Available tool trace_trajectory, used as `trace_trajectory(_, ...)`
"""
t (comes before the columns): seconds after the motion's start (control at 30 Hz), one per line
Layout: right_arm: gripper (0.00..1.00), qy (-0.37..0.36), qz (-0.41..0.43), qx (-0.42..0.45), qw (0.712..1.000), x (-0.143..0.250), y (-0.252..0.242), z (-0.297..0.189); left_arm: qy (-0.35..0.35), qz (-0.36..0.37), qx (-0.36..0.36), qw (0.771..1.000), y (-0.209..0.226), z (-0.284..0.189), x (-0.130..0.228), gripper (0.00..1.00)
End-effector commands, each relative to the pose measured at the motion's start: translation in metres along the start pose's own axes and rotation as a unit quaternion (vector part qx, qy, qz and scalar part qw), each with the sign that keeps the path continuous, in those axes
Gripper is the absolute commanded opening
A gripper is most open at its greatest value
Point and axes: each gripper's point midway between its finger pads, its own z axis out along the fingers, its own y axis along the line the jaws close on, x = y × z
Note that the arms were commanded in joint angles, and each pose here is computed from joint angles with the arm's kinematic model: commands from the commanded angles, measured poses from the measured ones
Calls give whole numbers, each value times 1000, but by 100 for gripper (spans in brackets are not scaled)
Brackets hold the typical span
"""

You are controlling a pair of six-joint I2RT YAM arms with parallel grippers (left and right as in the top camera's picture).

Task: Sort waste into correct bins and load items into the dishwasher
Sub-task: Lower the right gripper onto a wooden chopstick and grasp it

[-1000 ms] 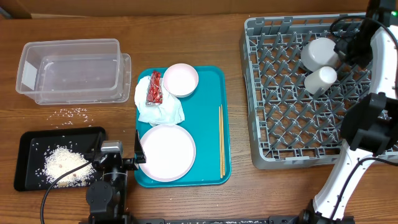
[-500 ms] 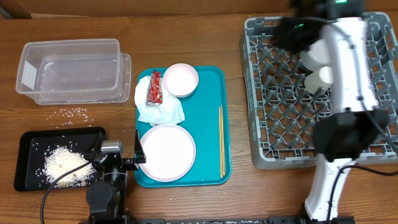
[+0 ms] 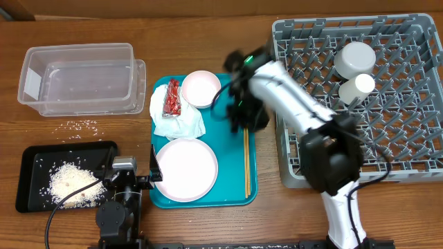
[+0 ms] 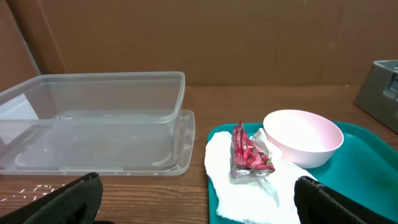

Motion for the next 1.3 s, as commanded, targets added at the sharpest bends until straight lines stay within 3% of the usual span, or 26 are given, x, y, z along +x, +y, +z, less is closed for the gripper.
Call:
trace_trajectory(0.0, 52, 21, 5, 30, 999, 14, 3, 23, -1, 10, 3, 1000, -2, 0, 1, 100)
trace_trajectory(0.2, 51, 36, -3, 55, 998, 30, 15, 47, -1, 10, 3, 1000, -2, 0, 1, 100)
trace_trajectory(0.6, 52, -18, -7, 143, 990, 10, -13, 44, -1, 10, 3, 1000, -2, 0, 1, 100)
trace_trajectory(0.73, 56, -29, -8, 122, 992, 3, -6, 47, -1, 10, 3, 1000, -2, 0, 1, 100)
trace_trajectory(1.1, 55, -27, -8, 88, 996, 2, 6, 51, -1, 10, 3, 1000, -2, 0, 1, 100)
trace_trajectory(1.27, 41, -40, -10, 82, 996, -4, 7, 59, -1, 10, 3, 1000, -2, 0, 1, 100)
